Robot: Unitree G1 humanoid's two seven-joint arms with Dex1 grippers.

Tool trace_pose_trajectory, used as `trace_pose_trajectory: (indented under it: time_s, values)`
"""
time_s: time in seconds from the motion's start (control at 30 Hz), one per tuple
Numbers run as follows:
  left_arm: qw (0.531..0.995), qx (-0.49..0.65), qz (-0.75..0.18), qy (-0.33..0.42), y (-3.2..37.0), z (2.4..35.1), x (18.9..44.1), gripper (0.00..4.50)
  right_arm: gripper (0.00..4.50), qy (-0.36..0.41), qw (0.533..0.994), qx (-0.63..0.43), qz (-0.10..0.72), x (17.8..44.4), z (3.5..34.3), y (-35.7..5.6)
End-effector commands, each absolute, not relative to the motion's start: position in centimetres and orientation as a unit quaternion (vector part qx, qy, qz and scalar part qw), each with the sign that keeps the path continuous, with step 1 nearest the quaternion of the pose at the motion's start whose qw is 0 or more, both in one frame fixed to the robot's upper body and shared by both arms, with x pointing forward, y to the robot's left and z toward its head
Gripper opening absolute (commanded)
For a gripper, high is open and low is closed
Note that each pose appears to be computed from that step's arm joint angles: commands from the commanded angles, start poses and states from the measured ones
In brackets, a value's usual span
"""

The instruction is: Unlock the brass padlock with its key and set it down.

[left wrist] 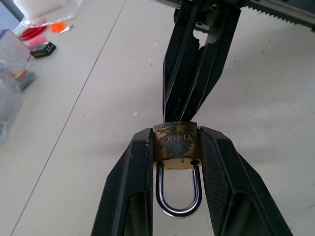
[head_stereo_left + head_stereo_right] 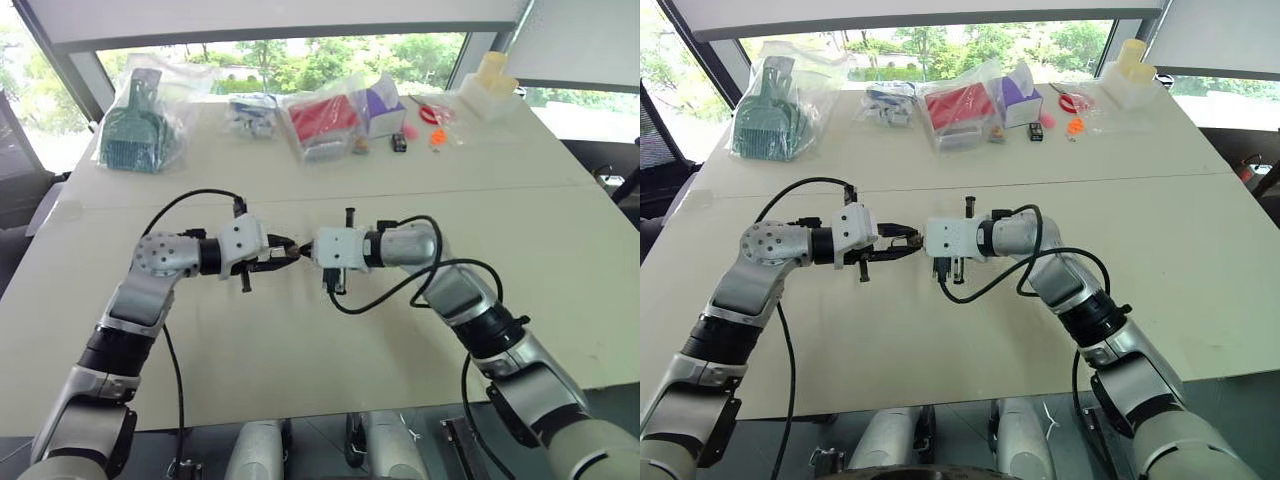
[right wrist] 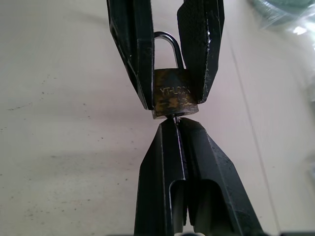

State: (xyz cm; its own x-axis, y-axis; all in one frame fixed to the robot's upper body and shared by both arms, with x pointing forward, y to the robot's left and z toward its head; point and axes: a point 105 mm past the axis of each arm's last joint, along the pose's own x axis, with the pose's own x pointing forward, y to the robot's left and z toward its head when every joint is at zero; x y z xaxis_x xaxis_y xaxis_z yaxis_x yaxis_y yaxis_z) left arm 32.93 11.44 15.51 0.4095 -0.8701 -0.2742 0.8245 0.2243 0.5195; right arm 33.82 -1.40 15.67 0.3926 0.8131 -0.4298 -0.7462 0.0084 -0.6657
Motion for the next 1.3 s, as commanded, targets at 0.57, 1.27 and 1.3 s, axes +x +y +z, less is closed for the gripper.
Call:
trace_pose_trajectory:
  time_s: [0.57, 1.27, 1.3]
  values:
    - [0.795, 0.177, -0.580, 0.006, 11.7, 18.6, 33.5, 0.75, 4.46, -0.326, 0.621, -0.572, 0.425, 33.7, 19.2, -1.5]
    - [0.793, 0.168, -0.585, 0.014, 11.2, 18.5, 33.6, 0.75, 0.06, -0.365, 0.596, -0.574, 0.426, 33.0, 19.2, -0.4]
    - [0.793, 0.168, -0.585, 0.014, 11.2, 18.5, 33.6, 0.75, 0.06, -0.365, 0.595, -0.575, 0.426, 33.0, 19.2, -0.3]
